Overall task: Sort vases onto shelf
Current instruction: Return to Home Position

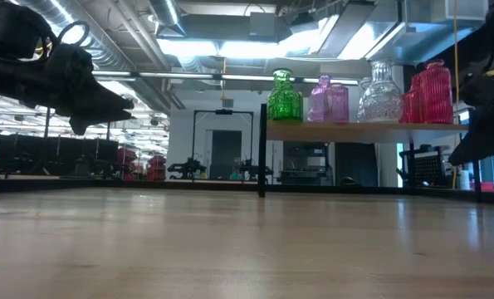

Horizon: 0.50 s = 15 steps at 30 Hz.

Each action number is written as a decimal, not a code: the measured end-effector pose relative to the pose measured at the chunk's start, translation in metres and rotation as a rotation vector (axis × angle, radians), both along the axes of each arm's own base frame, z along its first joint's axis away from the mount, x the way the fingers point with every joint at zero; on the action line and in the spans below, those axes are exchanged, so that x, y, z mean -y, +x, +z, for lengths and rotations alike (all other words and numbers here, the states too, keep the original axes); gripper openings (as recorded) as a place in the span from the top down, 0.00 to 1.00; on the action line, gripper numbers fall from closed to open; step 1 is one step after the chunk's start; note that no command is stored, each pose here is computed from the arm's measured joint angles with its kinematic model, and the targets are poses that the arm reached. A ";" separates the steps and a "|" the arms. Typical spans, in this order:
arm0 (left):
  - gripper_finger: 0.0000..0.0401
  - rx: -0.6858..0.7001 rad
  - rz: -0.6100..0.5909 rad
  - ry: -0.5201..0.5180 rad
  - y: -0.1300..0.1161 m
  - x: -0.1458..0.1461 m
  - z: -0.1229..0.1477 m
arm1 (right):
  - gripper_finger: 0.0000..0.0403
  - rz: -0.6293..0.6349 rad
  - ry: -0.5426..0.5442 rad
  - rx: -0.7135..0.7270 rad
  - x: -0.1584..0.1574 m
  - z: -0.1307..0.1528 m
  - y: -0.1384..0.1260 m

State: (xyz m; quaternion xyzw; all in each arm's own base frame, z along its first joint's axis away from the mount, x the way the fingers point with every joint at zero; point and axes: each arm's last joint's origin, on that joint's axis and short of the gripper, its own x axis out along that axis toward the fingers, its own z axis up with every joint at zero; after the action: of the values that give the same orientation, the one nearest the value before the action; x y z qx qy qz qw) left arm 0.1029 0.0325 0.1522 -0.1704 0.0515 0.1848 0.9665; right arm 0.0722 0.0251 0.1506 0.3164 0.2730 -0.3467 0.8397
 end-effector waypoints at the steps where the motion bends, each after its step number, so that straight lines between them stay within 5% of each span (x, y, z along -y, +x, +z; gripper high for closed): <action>1: 0.62 0.000 0.000 0.000 0.000 0.000 0.000 | 1.00 0.023 0.018 0.016 0.000 0.000 0.000; 6: 0.62 0.000 0.000 0.000 0.000 0.000 0.000 | 1.00 0.264 0.080 -0.013 -0.003 -0.012 -0.001; 10: 0.62 0.000 0.000 0.000 0.000 0.000 0.000 | 1.00 0.464 0.340 -0.096 -0.005 -0.017 -0.005; 15: 0.62 0.000 0.000 0.000 0.000 0.000 0.000 | 1.00 0.487 0.513 0.080 0.003 -0.009 -0.006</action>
State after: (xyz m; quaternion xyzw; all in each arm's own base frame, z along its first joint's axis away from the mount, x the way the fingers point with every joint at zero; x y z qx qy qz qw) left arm 0.1029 0.0325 0.1522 -0.1706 0.0514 0.1848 0.9665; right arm 0.0663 0.0218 0.1420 0.4561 0.3855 -0.0439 0.8009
